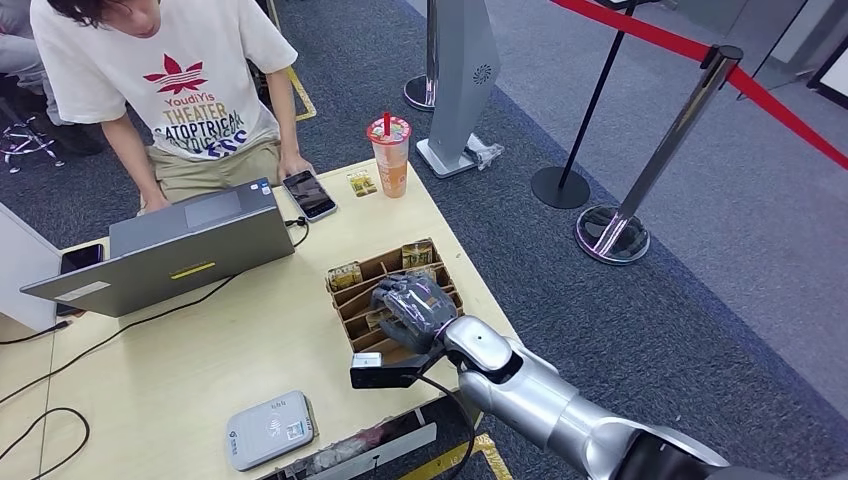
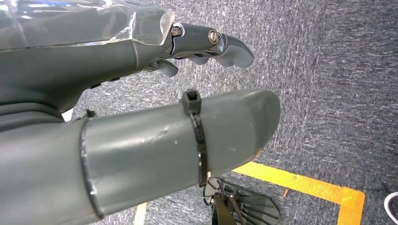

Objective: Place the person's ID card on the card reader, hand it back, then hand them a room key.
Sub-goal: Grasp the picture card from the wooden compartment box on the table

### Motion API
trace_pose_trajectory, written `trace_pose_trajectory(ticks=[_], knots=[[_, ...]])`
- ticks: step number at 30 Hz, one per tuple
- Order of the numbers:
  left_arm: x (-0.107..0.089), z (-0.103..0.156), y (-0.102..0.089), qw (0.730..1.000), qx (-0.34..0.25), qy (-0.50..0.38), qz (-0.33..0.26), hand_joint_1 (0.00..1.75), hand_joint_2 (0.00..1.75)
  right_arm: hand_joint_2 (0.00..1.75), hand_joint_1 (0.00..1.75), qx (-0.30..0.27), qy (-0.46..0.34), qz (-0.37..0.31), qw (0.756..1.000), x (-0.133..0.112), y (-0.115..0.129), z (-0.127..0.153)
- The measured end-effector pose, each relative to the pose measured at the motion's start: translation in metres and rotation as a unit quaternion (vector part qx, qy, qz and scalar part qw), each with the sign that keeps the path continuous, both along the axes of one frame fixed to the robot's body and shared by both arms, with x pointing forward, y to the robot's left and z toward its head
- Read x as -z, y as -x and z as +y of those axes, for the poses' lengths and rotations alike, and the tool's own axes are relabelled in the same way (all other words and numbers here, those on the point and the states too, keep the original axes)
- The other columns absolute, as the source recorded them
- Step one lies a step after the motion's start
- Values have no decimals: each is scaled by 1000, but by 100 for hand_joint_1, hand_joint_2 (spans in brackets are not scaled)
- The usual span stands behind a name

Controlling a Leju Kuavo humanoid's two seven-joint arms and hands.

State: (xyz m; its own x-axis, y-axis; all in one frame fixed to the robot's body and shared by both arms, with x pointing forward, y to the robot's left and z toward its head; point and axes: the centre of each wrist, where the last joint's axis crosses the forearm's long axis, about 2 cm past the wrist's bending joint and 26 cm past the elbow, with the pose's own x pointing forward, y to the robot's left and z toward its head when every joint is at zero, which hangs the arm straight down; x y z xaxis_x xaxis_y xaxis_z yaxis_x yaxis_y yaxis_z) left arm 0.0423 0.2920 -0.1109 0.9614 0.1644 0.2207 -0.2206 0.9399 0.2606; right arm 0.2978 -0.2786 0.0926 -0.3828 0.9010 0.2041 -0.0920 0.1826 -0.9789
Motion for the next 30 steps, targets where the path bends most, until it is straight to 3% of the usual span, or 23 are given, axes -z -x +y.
trace_pose_trajectory(ticks=[3,9,18,24,30], knots=[[0,0,0,1000,0,0,0,0,0,175,56,0,0,-1,1000,0,-1,0],[0,0,0,1000,0,0,0,0,0,175,42,0,1,-1,1000,-1,-2,0],[0,0,0,1000,0,0,0,0,0,175,54,1,2,-1,1000,-2,-4,-1],[0,0,0,1000,0,0,1,0,0,175,102,1,2,0,1000,-2,-4,-1],[0,0,0,1000,0,0,1,0,0,175,102,1,3,0,1000,-2,-4,-1]])
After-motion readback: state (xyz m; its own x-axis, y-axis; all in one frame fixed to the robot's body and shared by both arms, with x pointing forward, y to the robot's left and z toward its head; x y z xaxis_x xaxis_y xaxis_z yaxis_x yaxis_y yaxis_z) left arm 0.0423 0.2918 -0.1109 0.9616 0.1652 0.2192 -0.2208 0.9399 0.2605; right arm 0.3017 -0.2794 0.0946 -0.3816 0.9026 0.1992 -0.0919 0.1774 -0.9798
